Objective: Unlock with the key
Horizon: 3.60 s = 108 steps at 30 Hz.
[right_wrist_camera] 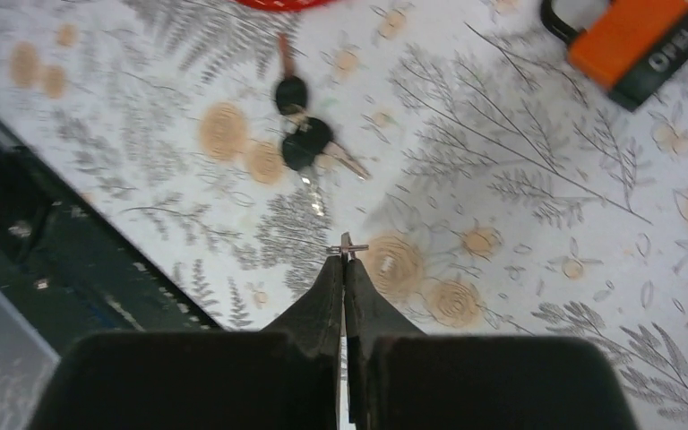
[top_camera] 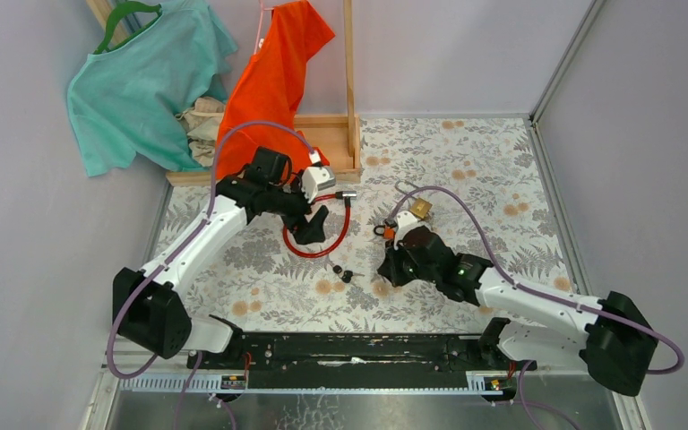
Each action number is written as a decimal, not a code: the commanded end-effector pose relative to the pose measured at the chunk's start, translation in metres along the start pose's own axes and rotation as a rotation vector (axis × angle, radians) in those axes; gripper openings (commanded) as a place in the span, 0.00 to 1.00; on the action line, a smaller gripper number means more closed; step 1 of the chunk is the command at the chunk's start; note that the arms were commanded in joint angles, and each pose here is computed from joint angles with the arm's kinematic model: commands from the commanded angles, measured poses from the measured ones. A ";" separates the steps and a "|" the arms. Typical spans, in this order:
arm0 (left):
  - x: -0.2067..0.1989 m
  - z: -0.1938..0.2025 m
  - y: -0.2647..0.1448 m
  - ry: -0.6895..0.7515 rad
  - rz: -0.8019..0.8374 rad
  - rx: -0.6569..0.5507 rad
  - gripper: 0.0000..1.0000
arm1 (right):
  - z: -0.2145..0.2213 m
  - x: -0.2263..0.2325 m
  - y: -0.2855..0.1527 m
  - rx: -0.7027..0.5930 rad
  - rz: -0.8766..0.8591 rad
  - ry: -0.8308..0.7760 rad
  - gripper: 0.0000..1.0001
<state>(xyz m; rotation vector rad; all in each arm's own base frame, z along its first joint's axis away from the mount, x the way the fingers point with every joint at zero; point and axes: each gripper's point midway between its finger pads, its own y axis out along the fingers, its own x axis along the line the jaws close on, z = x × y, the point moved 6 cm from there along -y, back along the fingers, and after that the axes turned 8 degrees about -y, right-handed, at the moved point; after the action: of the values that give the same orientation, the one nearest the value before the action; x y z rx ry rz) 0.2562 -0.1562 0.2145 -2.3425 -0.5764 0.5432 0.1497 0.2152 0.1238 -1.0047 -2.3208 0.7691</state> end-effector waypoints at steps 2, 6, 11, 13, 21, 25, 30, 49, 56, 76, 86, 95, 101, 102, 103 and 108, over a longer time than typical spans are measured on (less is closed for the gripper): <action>-0.038 0.004 0.003 0.002 0.367 -0.035 0.97 | -0.043 0.037 -0.023 -0.116 -0.248 -0.080 0.00; -0.061 0.013 0.001 0.056 0.588 -0.092 0.96 | -0.069 0.061 -0.043 -0.151 -0.401 -0.082 0.00; -0.076 0.015 -0.005 0.108 0.704 -0.131 0.94 | -0.096 0.085 -0.067 -0.210 -0.558 -0.046 0.00; -0.083 0.016 -0.008 0.113 0.747 -0.147 0.94 | -0.106 0.093 -0.075 -0.239 -0.612 -0.026 0.00; -0.106 0.015 -0.023 0.162 0.853 -0.215 0.93 | -0.134 0.112 -0.098 -0.310 -0.746 0.016 0.00; -0.112 0.015 -0.024 0.172 0.881 -0.209 0.90 | -0.139 0.116 -0.103 -0.329 -0.772 0.023 0.00; -0.116 0.006 -0.029 0.182 0.900 -0.233 0.73 | -0.143 0.116 -0.104 -0.342 -0.760 0.028 0.00; -0.109 -0.006 -0.033 0.241 0.761 -0.234 0.00 | -0.143 0.104 -0.104 -0.407 -0.666 0.087 0.00; -0.085 -0.013 -0.038 0.329 0.451 -0.126 0.00 | -0.143 0.099 -0.109 -0.412 -0.619 0.110 0.43; -0.125 -0.063 -0.093 1.943 -0.625 -0.520 0.00 | -0.171 0.098 -0.110 -0.442 -0.797 0.276 0.70; -0.140 -0.064 -0.102 2.071 -0.814 -0.723 0.00 | -0.166 0.099 -0.101 -0.422 -0.843 0.303 0.58; -0.142 -0.058 -0.099 2.123 -0.820 -0.724 0.00 | -0.168 0.088 -0.108 -0.455 -0.772 0.295 0.53; -0.142 -0.058 -0.100 2.131 -0.830 -0.719 0.00 | -0.186 0.069 -0.135 -0.535 -0.682 0.256 0.52; -0.143 -0.059 -0.100 2.133 -0.832 -0.725 0.00 | -0.186 0.069 -0.133 -0.529 -0.681 0.256 0.52; -0.143 -0.059 -0.100 2.135 -0.836 -0.727 0.00 | -0.185 0.069 -0.131 -0.520 -0.686 0.261 0.52; -0.143 -0.064 -0.101 2.134 -0.861 -0.740 0.00 | -0.183 0.076 -0.118 -0.480 -0.786 0.313 0.49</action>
<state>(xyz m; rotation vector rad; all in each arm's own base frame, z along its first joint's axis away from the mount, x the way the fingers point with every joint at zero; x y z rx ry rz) 0.1522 -0.1945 0.3363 -1.5665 -0.3784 -2.3410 0.1604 0.2535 0.3404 -0.3676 -2.3632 -0.1957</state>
